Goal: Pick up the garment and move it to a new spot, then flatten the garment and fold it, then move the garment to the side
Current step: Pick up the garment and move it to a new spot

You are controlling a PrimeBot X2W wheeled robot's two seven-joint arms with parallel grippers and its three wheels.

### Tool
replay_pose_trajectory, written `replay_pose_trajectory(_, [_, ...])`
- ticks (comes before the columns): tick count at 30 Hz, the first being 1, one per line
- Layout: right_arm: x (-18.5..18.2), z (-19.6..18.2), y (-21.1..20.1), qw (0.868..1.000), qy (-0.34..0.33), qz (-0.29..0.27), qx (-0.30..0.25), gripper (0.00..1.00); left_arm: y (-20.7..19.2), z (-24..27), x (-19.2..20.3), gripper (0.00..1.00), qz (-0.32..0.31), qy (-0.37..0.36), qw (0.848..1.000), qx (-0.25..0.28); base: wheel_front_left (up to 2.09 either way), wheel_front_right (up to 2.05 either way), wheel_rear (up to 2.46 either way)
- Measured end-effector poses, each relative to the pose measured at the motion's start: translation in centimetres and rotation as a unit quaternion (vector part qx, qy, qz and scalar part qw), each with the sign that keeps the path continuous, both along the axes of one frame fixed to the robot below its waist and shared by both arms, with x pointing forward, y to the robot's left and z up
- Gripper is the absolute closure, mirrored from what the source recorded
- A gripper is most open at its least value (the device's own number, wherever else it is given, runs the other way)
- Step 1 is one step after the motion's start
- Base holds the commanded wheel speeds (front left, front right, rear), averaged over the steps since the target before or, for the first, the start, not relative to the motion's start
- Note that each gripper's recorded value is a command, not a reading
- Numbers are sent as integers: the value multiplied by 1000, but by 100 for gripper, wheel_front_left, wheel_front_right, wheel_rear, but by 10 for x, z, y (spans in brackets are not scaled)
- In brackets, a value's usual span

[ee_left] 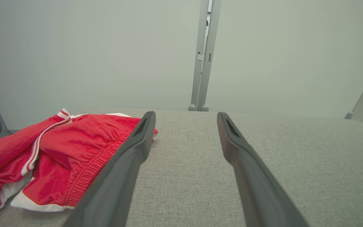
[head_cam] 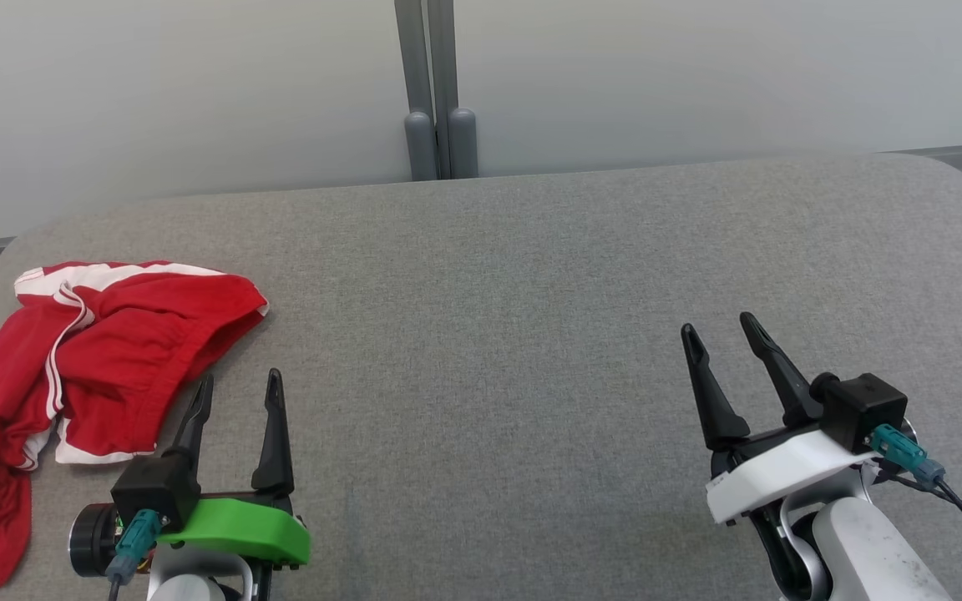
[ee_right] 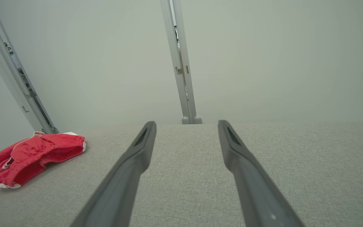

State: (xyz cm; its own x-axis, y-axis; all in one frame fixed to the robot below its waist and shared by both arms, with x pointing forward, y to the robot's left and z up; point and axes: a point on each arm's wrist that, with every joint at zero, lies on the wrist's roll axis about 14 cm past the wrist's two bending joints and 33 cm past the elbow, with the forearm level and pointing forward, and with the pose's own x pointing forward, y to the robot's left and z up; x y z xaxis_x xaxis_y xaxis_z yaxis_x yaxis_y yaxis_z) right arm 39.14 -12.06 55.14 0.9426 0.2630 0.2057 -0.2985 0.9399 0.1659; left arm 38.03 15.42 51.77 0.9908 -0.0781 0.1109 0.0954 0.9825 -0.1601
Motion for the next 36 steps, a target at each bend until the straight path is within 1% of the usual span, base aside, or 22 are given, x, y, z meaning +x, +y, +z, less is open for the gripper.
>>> replay_pose_trajectory(10, [1,-3,5,1000,5,7,1,0,4,-1,-1,0,6,1,1000,-1,0,0,0])
replay_pose_trajectory(16, [4,-6,21,999,9,33,0,0,21,-4,-6,0,34,7,999,-11,0,0,0])
replay_pose_trajectory(26, [10,-8,80,993,17,116,12,0,77,-7,-34,0,120,11,993,-17,0,0,0])
replay_pose_trajectory(36, [8,-11,151,976,21,215,9,0,139,-15,-83,0,226,21,974,-19,0,0,0])
